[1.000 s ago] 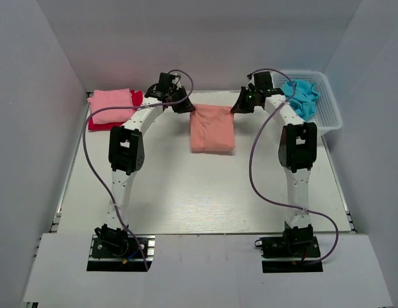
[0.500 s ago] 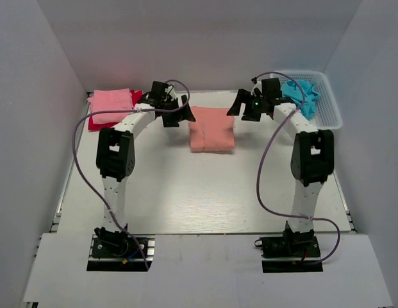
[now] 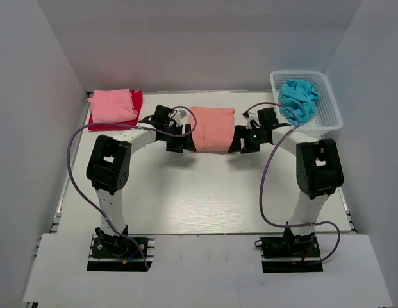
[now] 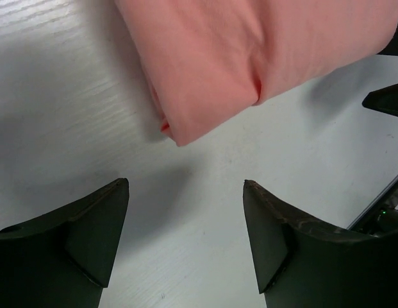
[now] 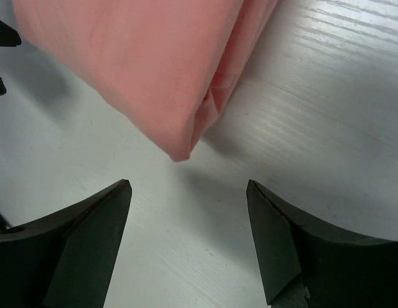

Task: Fold and stack the t-shirts
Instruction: Smooth out wrinkles on the folded tshirt

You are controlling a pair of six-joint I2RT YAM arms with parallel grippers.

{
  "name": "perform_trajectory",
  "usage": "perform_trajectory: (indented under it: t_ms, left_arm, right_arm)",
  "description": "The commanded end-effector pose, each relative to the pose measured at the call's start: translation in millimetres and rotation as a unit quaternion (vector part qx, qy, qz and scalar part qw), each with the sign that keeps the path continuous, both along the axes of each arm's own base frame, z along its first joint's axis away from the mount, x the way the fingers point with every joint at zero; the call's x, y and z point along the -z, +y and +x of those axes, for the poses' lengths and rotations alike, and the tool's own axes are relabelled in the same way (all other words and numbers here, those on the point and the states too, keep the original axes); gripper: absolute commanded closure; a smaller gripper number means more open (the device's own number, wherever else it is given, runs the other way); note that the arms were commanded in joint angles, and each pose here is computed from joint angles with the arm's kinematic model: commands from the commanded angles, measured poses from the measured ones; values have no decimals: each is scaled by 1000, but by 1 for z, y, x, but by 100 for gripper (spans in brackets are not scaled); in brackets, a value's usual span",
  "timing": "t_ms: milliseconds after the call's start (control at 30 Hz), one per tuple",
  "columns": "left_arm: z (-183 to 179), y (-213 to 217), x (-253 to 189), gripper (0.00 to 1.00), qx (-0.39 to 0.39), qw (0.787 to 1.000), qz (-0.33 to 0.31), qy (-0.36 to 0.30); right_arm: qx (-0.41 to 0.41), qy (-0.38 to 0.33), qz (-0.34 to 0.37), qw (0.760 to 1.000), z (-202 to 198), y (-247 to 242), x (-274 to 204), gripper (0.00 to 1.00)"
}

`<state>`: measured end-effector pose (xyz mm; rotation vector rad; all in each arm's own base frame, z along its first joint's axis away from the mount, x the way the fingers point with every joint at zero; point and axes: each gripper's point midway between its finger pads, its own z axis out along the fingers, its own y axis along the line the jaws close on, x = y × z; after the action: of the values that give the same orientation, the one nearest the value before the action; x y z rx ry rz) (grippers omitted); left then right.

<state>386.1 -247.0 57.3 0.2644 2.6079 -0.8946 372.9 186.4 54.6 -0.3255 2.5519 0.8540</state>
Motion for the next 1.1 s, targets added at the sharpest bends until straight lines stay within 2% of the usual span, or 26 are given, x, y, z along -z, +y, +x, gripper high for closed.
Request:
perform_trajectory:
  t_ms: [0,33,167,333,500,600,633,733,867,933,1067]
  left_arm:
    - [12,-13,-10,19,32,998,-10,-61]
    - [16,-13,-11,19,29,997,-9,-71]
    - [18,-27,3,23,53,995,3,-84]
    - [22,-35,13,27,55,993,30,-100]
    - [24,-33,26,35,50,992,50,-104]
    - [30,-31,26,45,42,991,56,-116]
    - [30,-31,26,54,42,991,56,-116]
    - [36,-32,21,67,33,990,55,-124]
    - [40,-35,17,82,29,990,49,-130]
    - [44,-34,16,100,24,989,52,-136]
    - [45,-27,11,100,5,986,62,-152]
  right_arm:
    - [-24,-51,-7,998,20,6,1,24]
    - [-28,-53,-5,998,21,11,1,24]
    - [-24,-56,-7,998,34,18,4,36]
    - [-4,-71,-16,997,45,17,7,42]
    - [2,-86,-15,996,57,22,4,46]
    - [1,-88,-11,996,62,25,5,49]
    - [-3,-86,-10,996,61,27,7,52]
    - [-2,-93,-1,996,63,30,4,60]
    - [1,-103,15,995,65,36,0,81]
    - [5,-106,9,994,66,34,0,98]
    - [6,-111,-14,994,66,25,-1,100]
